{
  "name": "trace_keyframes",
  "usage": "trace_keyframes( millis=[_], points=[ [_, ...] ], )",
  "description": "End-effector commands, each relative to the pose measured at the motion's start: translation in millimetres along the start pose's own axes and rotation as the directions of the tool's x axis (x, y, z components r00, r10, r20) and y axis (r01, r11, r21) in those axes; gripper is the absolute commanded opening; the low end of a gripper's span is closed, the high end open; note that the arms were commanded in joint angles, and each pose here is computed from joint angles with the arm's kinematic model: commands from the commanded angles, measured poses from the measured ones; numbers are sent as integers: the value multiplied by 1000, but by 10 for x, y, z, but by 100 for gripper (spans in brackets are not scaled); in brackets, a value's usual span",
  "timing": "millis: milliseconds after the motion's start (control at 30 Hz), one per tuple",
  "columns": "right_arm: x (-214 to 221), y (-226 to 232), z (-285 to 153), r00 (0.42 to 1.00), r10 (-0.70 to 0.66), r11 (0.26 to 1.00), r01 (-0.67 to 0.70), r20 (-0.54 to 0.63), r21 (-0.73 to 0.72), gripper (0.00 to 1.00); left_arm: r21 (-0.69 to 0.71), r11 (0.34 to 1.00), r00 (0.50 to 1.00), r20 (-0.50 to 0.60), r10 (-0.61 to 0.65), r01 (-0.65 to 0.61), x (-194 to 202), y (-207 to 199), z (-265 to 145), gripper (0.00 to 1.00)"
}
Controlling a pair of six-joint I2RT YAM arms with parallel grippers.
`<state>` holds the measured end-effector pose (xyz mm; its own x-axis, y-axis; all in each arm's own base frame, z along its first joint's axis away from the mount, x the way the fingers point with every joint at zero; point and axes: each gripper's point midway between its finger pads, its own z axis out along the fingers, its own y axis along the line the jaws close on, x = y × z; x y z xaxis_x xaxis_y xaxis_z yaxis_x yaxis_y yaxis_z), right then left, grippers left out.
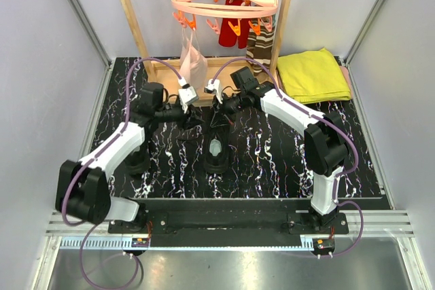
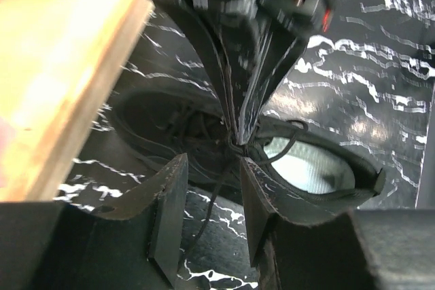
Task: Tie the shoes
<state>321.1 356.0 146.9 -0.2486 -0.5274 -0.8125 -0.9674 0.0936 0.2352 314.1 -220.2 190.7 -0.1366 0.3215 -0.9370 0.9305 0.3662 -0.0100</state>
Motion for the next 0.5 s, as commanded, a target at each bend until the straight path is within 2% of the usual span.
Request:
trace_keyframes(
  millis=[0, 467],
  points=[
    [-348, 42, -164, 993, -87, 996, 86, 81, 15, 0, 87, 991, 994, 64, 93, -99, -223, 5, 66, 40],
    [-419, 27, -187, 989, -114, 993, 112, 91, 24, 0, 188, 978, 996, 21, 86, -89, -39, -78, 264, 40]
  ],
)
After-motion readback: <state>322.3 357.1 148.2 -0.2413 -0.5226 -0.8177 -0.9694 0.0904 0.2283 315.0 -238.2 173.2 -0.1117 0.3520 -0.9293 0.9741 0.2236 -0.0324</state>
